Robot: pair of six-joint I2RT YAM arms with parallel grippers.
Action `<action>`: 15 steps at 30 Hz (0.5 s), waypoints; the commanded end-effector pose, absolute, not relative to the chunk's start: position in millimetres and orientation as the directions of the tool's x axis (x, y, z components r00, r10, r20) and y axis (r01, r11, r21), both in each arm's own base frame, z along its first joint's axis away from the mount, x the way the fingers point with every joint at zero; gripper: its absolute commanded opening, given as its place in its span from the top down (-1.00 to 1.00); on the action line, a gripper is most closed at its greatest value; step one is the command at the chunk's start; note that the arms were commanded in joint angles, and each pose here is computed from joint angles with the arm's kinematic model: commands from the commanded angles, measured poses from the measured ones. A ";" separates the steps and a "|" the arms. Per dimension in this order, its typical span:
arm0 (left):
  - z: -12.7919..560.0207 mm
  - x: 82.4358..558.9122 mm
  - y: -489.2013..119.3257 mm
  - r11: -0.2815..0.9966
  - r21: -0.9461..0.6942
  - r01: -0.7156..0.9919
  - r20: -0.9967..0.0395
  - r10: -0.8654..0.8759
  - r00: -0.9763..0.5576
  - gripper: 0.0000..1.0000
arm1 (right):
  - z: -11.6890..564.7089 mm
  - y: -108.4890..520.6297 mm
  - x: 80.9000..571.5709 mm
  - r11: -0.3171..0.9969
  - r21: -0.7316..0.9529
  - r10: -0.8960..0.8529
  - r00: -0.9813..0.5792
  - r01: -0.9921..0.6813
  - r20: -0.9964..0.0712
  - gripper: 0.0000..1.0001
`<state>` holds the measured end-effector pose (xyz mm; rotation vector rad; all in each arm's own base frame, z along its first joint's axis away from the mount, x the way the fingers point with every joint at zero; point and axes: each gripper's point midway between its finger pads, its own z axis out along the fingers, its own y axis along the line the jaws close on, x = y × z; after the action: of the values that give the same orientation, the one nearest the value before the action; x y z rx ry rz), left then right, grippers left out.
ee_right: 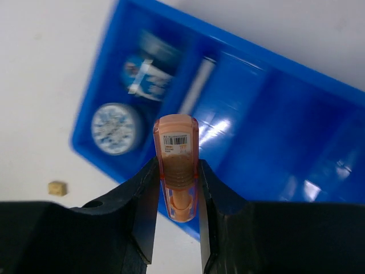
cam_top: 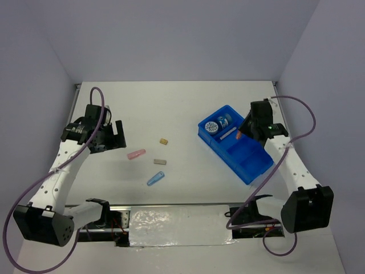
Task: Sort the stationery into containers
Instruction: Pick up the stationery from the center of the board, then place the stationery in the storage box.
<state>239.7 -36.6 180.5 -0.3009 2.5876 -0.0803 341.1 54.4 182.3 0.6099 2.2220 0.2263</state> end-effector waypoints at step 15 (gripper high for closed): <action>178.5 287.3 -51.0 0.974 -0.149 -0.173 -0.491 -0.224 -0.842 -0.99 | 91.1 -11.1 314.0 0.675 0.283 0.714 -0.509 0.681 -0.481 0.02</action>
<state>268.5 -43.1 165.8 -0.3204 2.6399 -0.0796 310.5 -9.0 91.4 1.0501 2.3353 0.0772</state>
